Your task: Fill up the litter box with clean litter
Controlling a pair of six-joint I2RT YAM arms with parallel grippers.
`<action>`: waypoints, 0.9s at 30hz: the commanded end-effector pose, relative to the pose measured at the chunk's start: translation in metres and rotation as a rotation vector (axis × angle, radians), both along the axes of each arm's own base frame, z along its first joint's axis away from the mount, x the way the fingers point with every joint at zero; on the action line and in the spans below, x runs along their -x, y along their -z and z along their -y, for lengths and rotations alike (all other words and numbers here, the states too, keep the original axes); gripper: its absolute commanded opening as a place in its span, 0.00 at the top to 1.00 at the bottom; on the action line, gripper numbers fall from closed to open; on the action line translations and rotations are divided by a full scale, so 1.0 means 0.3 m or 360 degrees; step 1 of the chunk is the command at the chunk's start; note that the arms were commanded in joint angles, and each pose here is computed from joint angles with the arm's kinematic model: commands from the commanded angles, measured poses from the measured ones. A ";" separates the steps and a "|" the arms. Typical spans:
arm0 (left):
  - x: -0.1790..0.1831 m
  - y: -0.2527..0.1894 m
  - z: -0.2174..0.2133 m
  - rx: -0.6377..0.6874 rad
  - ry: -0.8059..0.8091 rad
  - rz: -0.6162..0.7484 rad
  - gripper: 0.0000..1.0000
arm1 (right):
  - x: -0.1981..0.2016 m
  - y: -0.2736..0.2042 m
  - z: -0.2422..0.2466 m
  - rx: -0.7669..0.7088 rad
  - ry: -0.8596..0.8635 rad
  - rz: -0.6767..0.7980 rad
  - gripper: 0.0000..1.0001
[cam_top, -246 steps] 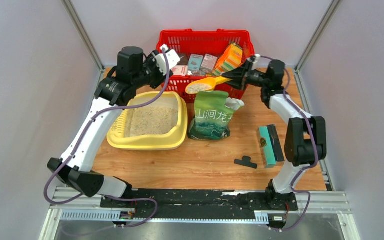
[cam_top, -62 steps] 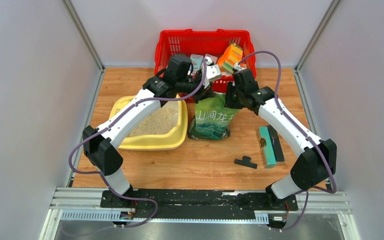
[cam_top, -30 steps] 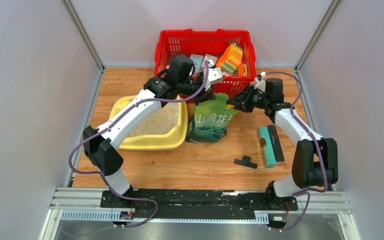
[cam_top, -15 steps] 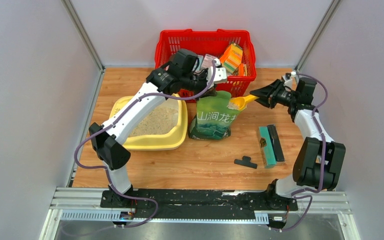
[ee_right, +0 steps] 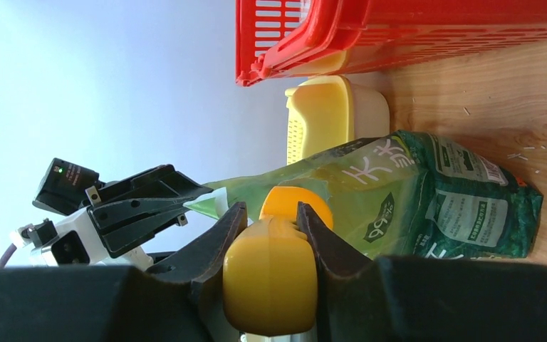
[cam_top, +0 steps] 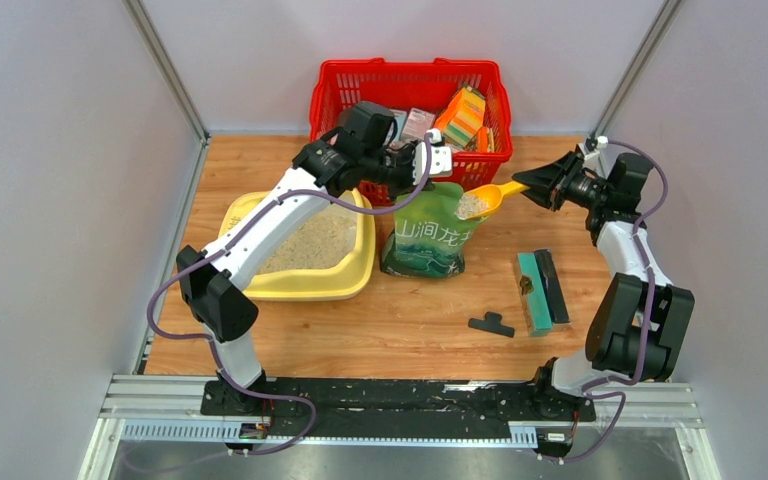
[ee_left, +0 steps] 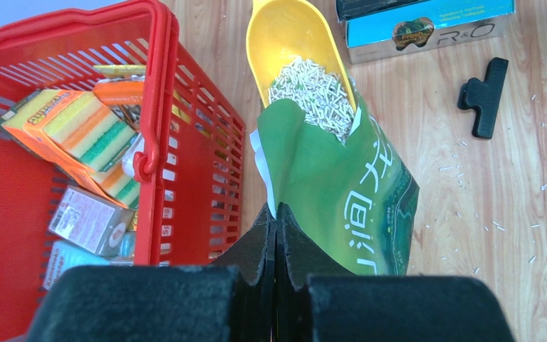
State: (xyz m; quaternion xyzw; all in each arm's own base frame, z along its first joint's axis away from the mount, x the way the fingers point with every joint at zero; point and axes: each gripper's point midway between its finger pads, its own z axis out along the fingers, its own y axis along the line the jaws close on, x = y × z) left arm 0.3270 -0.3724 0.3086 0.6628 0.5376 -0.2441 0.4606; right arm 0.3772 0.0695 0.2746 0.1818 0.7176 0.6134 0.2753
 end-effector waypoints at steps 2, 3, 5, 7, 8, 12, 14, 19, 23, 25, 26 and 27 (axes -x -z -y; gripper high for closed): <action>0.011 -0.369 0.000 0.0373 0.0029 0.0476 1.00 | 0.044 0.018 -0.002 0.0019 -0.0096 0.0008 1.00; 0.008 -0.373 -0.001 0.0377 0.0017 0.0475 1.00 | 0.043 0.054 0.005 0.0013 -0.0086 -0.0051 1.00; 0.011 -0.376 -0.002 0.0379 0.0013 0.0474 1.00 | 0.041 0.090 0.015 0.0019 -0.0078 -0.0077 1.00; 0.006 -0.369 -0.006 0.0369 0.0001 0.0469 1.00 | 0.029 0.090 0.037 -0.0044 -0.0019 -0.0148 1.00; 0.006 -0.370 -0.006 0.0369 0.0001 0.0469 1.00 | 0.016 0.067 0.056 -0.0040 0.0013 -0.0087 1.00; 0.002 -0.370 -0.008 0.0369 -0.0013 0.0465 1.00 | 0.000 0.068 0.094 0.0003 0.0063 -0.0074 1.00; -0.003 -0.367 -0.009 0.0365 -0.0021 0.0467 1.00 | 0.006 0.069 0.111 -0.0056 0.0084 -0.0102 1.00; -0.009 -0.363 -0.018 0.0350 -0.0047 0.0473 1.00 | 0.011 0.048 0.134 -0.0052 0.0102 -0.0078 1.00; -0.010 -0.362 -0.021 0.0344 -0.0054 0.0472 1.00 | 0.011 0.058 0.147 -0.0037 0.0116 -0.0079 1.00; -0.013 -0.355 -0.022 0.0336 -0.0060 0.0466 1.00 | 0.008 0.065 0.149 -0.0039 0.0121 -0.0086 1.00; -0.013 -0.354 -0.022 0.0333 -0.0059 0.0466 1.00 | 0.007 0.062 0.151 -0.0040 0.0118 -0.0071 1.00; -0.017 -0.348 -0.024 0.0323 -0.0070 0.0462 1.00 | 0.007 0.059 0.148 -0.0054 0.0115 -0.0073 1.00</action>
